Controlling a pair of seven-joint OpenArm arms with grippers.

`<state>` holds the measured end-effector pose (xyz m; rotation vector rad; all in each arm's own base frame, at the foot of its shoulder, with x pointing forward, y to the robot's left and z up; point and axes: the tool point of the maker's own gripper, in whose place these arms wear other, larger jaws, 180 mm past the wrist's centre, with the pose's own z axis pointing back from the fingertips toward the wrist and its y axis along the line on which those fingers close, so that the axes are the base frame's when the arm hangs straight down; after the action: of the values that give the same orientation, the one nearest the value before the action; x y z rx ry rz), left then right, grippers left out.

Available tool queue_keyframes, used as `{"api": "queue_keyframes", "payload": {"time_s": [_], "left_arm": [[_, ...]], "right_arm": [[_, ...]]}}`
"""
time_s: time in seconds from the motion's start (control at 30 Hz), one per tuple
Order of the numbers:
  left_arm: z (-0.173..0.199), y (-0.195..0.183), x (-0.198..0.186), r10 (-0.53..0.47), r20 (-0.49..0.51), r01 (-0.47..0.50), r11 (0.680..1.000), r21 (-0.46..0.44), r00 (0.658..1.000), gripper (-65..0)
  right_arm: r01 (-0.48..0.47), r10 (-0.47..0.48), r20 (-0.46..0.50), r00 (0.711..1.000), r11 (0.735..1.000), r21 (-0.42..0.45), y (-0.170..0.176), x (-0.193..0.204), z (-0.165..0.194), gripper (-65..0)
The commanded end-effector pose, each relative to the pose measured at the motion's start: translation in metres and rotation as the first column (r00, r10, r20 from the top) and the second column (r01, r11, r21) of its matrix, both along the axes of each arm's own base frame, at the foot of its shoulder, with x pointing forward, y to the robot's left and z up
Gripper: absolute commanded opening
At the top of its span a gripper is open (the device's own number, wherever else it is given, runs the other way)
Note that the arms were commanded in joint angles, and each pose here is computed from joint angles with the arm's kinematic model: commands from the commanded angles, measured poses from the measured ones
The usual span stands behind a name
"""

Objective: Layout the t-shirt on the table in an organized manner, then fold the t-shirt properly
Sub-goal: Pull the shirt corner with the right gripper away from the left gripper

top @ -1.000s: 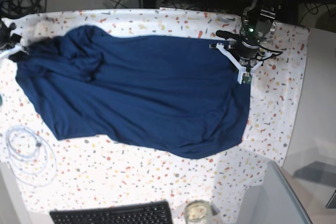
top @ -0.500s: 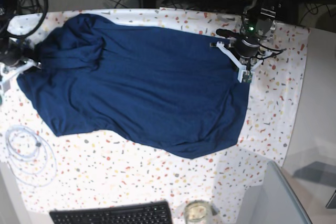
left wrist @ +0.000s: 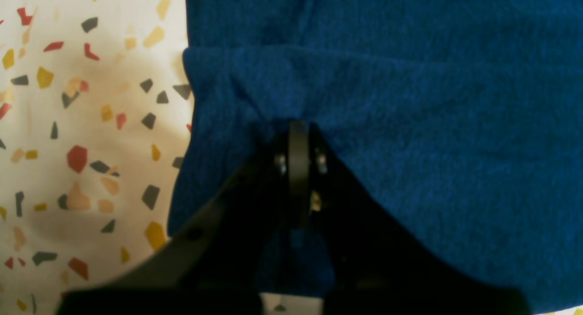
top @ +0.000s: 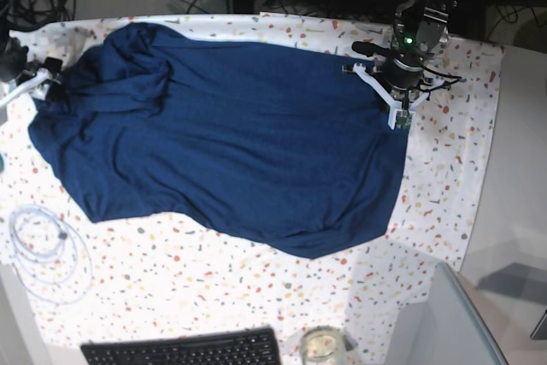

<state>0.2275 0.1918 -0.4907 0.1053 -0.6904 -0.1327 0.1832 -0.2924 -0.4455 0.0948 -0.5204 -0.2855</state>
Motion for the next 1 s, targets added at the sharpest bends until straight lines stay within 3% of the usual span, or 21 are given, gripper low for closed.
{"api": "queue_keyframes", "payload": {"time_s": [0.0,0.3,0.43,0.53,0.7,0.87,0.97], "left_arm": [[-0.005,0.004,-0.009,0.005,-0.05,-0.004,1.0,0.005,0.999,-65.0],[-0.006,0.003,-0.009,0.005,-0.05,-0.005,1.0,0.004,0.999,-65.0],[-0.007,0.003,-0.011,0.005,-0.054,-0.005,1.0,0.004,0.998,-65.0],[-0.007,0.004,-0.012,0.006,-0.057,-0.006,1.0,0.005,0.998,-65.0],[-0.008,0.004,-0.012,0.007,-0.059,-0.006,1.0,0.006,0.998,-65.0],[-0.008,0.005,-0.012,0.008,-0.06,-0.007,1.0,0.007,0.998,-65.0],[-0.008,0.005,-0.011,0.008,-0.058,-0.007,1.0,0.007,0.998,-65.0]], "right_arm": [[0.001,0.0,0.054,0.999,1.0,-0.02,-0.007,0.01,0.011,-19.8],[0.08,-0.081,-0.001,0.997,0.989,-0.127,-0.038,0.0,-0.037,-21.8],[0.1,-0.101,-0.007,0.995,0.988,-0.122,-0.04,-0.006,-0.05,-23.3],[0.101,-0.102,-0.001,0.995,0.987,-0.125,-0.041,-0.007,-0.05,-36.2],[0.091,-0.092,-0.001,0.996,0.985,-0.146,-0.044,-0.014,-0.044,-65.0],[0.122,-0.117,0.04,0.992,0.975,-0.184,-0.054,-0.022,-0.024,-58.7],[0.121,-0.12,0.02,0.993,0.975,-0.187,-0.054,-0.026,-0.02,-49.2]]}}
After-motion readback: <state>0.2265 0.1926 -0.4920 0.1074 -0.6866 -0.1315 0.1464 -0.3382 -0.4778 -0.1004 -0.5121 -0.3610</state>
